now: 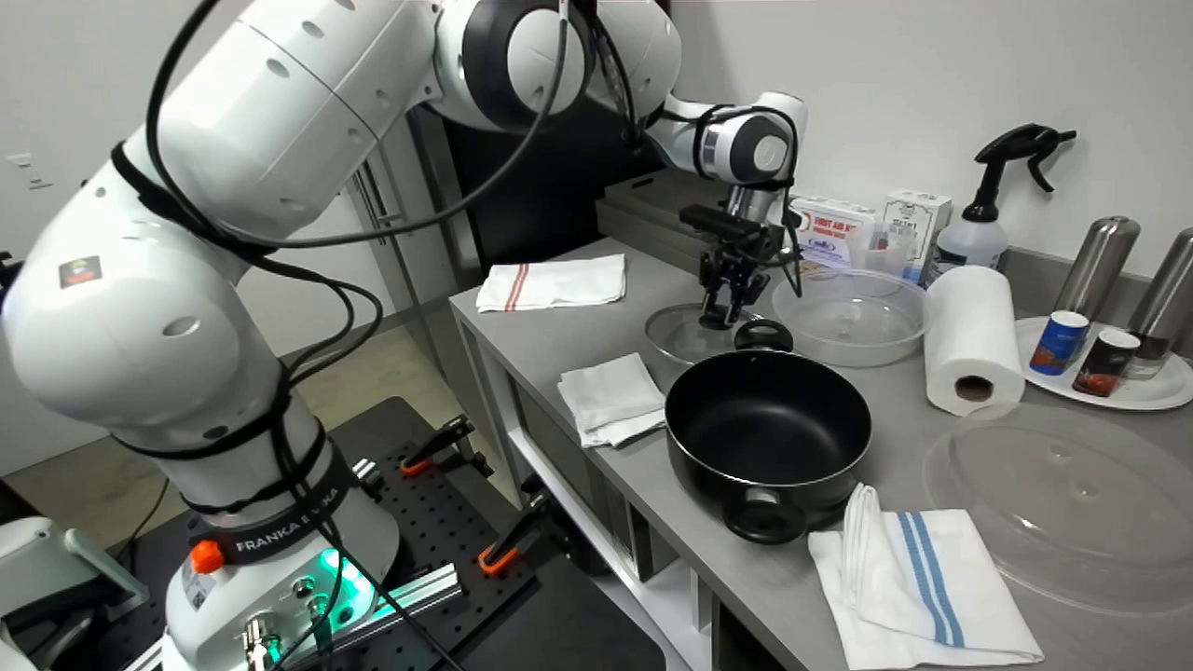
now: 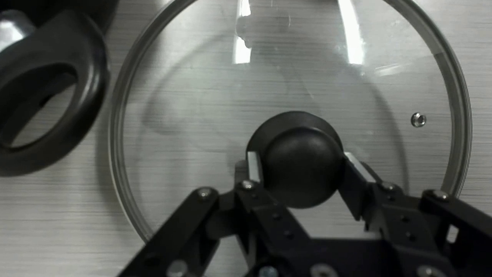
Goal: Remove the glass lid from the black pot and put it on the table
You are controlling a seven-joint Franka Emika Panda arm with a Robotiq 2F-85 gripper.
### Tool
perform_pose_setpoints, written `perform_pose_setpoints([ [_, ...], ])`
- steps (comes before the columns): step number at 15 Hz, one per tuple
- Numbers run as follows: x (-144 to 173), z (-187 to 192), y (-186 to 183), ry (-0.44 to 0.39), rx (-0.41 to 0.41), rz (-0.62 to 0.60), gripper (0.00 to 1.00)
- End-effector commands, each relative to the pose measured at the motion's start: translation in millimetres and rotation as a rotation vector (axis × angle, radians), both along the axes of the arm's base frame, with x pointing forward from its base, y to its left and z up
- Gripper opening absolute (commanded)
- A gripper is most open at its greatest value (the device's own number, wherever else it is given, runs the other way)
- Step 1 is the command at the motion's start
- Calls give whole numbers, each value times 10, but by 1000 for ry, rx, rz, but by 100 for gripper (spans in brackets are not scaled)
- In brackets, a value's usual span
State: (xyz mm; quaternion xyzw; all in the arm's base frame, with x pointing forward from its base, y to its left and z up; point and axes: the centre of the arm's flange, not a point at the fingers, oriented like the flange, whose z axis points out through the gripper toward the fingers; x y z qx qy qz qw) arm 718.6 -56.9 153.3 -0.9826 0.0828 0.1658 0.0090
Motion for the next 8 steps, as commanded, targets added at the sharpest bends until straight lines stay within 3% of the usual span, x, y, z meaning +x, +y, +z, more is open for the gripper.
perform_pose_setpoints([
  [1,51,33,-53,-28,24,8,26],
  [8,-93,-33,-27,-33,54,40,26],
])
